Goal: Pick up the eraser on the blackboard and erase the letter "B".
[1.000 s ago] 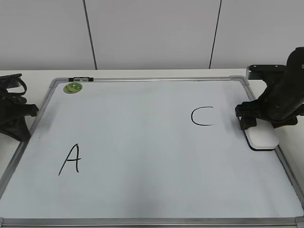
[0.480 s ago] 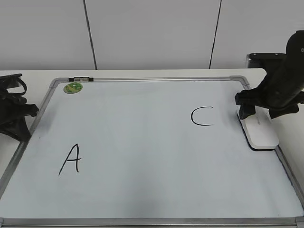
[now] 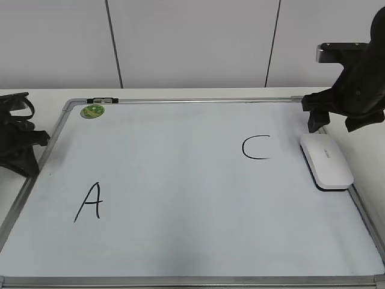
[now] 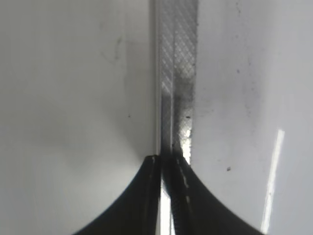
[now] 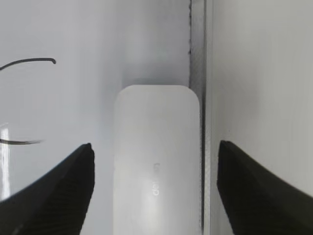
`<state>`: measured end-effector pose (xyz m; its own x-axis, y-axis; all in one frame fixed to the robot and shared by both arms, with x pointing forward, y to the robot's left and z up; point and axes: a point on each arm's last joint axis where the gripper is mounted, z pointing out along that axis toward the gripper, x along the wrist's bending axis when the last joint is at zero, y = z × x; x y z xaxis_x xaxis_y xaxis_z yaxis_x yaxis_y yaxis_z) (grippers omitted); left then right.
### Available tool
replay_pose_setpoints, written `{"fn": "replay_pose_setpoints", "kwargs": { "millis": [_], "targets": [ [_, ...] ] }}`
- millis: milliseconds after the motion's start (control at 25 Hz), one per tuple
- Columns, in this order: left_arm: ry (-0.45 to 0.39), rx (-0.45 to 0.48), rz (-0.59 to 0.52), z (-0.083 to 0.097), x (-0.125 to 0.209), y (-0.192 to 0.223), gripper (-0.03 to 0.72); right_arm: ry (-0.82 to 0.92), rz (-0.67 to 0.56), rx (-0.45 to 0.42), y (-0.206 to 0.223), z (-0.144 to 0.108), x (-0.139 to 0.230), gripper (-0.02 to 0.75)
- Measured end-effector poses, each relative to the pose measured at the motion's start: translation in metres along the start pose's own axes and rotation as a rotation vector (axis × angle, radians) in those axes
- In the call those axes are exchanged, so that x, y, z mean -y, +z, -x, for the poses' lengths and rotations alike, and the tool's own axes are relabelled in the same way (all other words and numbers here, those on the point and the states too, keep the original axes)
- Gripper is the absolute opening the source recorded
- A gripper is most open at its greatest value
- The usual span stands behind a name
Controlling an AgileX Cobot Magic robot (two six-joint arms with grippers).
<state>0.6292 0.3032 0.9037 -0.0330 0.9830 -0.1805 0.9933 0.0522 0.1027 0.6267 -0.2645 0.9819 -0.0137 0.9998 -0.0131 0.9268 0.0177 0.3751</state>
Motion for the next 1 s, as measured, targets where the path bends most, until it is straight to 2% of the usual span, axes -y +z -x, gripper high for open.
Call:
{"fn": "replay_pose_setpoints", "kwargs": {
  "millis": [200,320,400,520,840,1000],
  "targets": [
    [0.01,0.001,0.038,0.001,-0.015,-0.006,0.128,0.0,-0.035,0.004,0.0,0.0,0.003,0.594],
    [0.02,0.007,0.052,0.004,-0.023,-0.018,0.211,0.0,-0.048,0.006,0.0,0.001,0.004,0.594],
    [0.027,0.013,0.048,0.006,-0.028,-0.025,0.267,0.0,-0.054,0.007,0.0,0.001,0.005,0.594],
    [0.037,0.023,0.027,0.009,-0.032,-0.036,0.313,-0.005,-0.062,0.008,-0.005,0.001,0.006,0.594],
    [0.055,0.04,-0.025,0.014,-0.032,-0.057,0.333,-0.024,-0.036,0.009,-0.048,0.003,0.009,0.594],
    [0.069,0.048,-0.035,0.019,-0.024,-0.082,0.334,-0.024,-0.039,0.013,-0.075,0.005,0.014,0.594]
  ]
}}
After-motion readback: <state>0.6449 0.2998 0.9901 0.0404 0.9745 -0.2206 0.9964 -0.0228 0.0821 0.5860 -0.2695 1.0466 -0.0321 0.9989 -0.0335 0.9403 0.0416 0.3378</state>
